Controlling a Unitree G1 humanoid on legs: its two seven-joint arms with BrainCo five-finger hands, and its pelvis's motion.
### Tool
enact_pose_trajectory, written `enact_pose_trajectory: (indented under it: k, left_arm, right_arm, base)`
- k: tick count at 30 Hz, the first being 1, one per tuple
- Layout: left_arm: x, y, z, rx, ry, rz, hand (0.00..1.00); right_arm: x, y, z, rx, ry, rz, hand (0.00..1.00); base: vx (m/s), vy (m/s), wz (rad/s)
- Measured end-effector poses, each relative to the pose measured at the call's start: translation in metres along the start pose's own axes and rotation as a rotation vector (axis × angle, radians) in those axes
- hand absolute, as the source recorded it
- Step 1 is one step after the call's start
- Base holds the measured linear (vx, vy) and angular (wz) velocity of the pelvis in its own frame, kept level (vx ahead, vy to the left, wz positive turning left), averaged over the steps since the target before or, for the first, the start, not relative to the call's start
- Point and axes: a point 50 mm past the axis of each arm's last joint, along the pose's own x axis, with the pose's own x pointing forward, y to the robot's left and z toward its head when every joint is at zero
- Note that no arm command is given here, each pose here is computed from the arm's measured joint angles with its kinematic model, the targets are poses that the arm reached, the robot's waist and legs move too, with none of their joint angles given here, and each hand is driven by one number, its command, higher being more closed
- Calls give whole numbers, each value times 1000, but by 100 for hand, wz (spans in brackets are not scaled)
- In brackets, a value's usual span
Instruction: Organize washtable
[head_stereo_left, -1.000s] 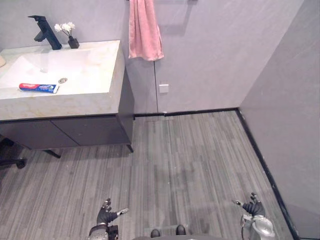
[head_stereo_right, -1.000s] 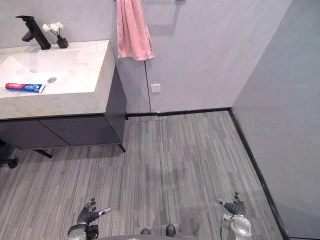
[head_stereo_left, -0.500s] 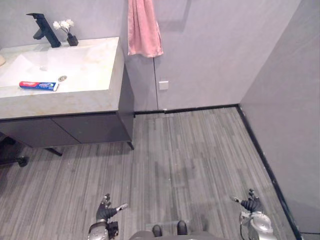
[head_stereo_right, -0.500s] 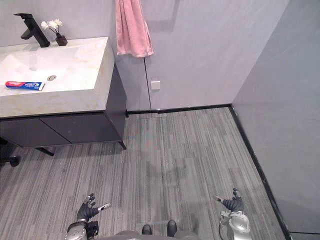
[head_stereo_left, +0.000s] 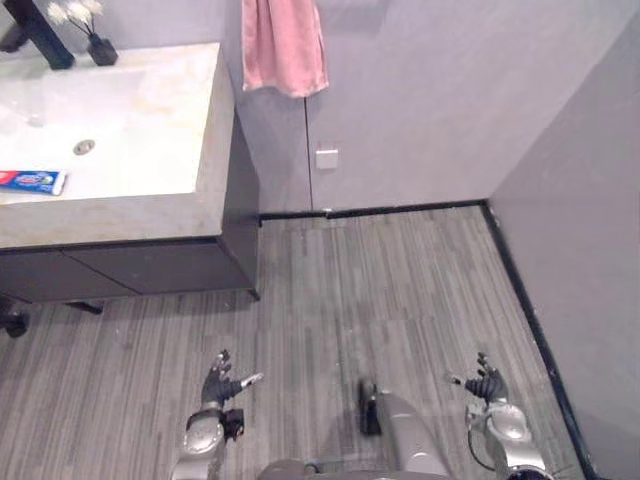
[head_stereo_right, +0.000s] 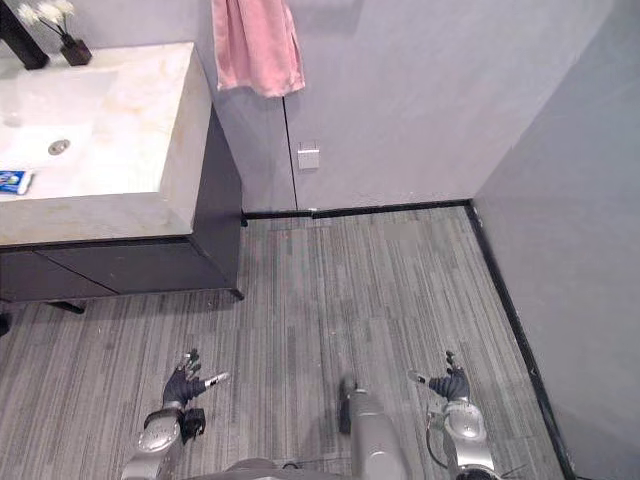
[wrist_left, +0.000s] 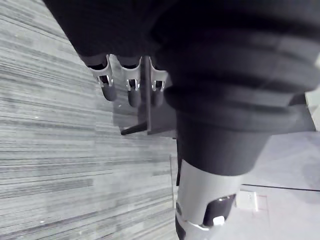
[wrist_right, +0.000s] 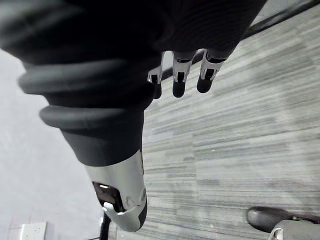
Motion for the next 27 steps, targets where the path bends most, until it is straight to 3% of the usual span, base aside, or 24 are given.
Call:
enact_pose_trajectory:
  k: [8, 13, 27]
  left_arm:
    - [-4, -4, -1, -39, -8, 6, 0]
    - [-5, -11, -2, -60, -4, -2, 0]
    - [0, -7, 4, -15, -14, -13, 0]
  right_arm:
    - [-3, 22, 8, 16, -46, 60, 0]
    - [0, 9, 0, 28, -4, 5, 0]
    - [-10, 26, -19, -13, 58, 64, 0]
  base:
    - [486, -109, -21]
    - [436, 152, -24]
    - [443, 139, 5]
